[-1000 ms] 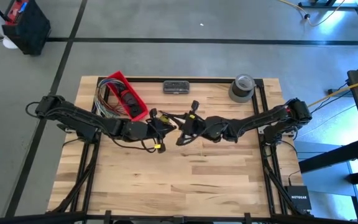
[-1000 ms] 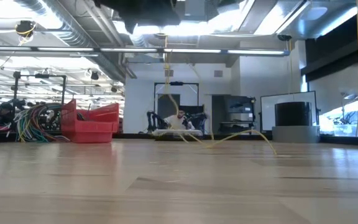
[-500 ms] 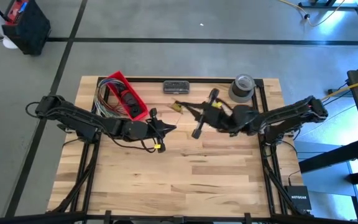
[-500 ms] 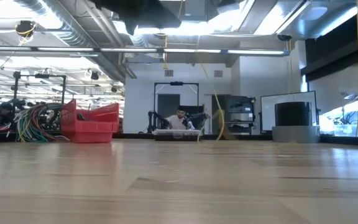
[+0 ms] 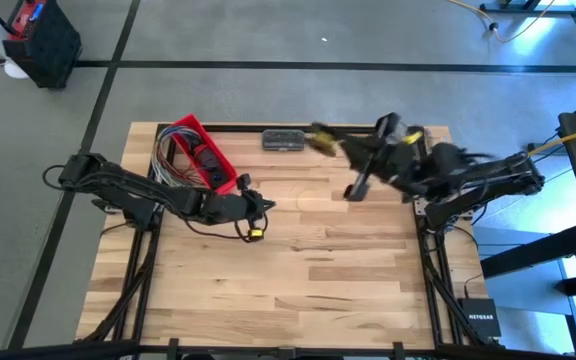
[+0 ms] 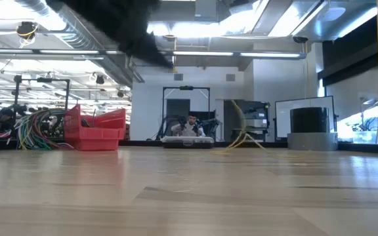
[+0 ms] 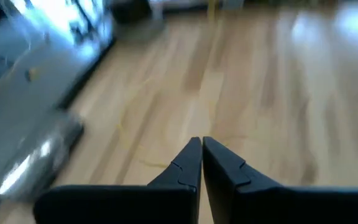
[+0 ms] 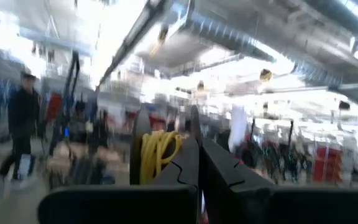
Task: Coil cords
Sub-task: Coil the yellow wire on the spool
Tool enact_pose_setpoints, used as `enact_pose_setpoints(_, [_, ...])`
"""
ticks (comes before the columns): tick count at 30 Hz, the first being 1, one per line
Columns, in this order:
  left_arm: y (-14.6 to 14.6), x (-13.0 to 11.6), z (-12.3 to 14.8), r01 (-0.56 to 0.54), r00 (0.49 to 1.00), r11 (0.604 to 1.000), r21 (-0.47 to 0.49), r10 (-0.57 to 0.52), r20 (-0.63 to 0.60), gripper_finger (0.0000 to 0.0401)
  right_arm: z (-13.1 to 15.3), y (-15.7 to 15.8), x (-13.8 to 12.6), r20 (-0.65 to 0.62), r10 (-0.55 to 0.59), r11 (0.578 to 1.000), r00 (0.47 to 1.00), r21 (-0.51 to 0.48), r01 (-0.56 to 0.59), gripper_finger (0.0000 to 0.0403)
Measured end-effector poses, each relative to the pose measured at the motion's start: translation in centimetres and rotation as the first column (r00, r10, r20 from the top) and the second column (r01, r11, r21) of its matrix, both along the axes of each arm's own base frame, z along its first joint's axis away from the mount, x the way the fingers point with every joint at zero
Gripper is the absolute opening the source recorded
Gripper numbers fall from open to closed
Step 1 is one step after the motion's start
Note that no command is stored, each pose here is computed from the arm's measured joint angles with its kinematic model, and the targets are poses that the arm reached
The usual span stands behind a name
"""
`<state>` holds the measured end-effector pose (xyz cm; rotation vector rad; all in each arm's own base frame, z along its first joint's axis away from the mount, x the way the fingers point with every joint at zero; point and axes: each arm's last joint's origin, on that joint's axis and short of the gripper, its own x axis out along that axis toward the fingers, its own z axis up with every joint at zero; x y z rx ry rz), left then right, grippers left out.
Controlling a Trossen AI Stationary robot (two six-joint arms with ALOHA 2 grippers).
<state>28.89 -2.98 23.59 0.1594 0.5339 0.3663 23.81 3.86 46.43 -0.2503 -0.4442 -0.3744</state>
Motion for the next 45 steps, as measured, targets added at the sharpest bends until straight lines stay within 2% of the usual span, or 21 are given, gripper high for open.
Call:
enact_pose_setpoints(3, [0.3,-0.4,-0.9,-0.008,0.995,1.0,0.014,0.01,-0.099,0.0008,1.6,-0.2,-0.7,0.028,0.004,1.0,1.0,0.0,-0.004,0.0005])
enact_pose_setpoints(8, [0.8,-1.0,-1.5,-0.035,0.982,0.999,0.013,0.037,-0.183,0.0008,1.8,-0.1,-0.4,-0.045,-0.003,1.0,0.999,-0.028,0.001,0.0005])
enact_pose_setpoints(14, [0.7,-1.0,-1.3,-0.052,0.986,0.998,-0.026,0.047,-0.16,0.0012,1.1,-0.1,0.0,-0.13,-0.023,0.999,0.991,-0.037,0.019,0.0005])
enact_pose_setpoints(19, [0.4,-0.6,-1.5,0.007,0.989,0.992,-0.128,-0.027,-0.147,0.006,0.3,-0.1,0.3,-0.213,-0.043,0.998,0.976,-0.051,0.032,0.0005])
enact_pose_setpoints(25, [0.4,-0.6,-0.9,0.048,0.987,0.994,-0.101,-0.063,-0.148,0.0121,-2.0,0.0,1.0,-0.374,-0.091,0.995,0.923,-0.079,0.066,0.0005])
enact_pose_setpoints(31, [-0.4,0.1,1.9,0.135,0.987,0.99,-0.042,-0.131,0.093,0.0131,-6.7,0.2,2.2,-0.389,-0.041,0.997,0.92,-0.079,0.011,0.0005])
enact_pose_setpoints(38, [-1.6,0.1,2.0,0.204,0.906,0.977,0.057,-0.211,0.367,0.0131,-12.5,-0.1,3.4,-0.185,0.119,0.989,0.975,-0.062,-0.132,0.0005])
enact_pose_setpoints(45, [-1.9,0.7,1.3,0.296,0.857,0.954,0.054,-0.29,0.426,0.0131,-15.1,0.6,6.4,-0.092,0.198,0.975,0.976,-0.08,-0.206,0.0005])
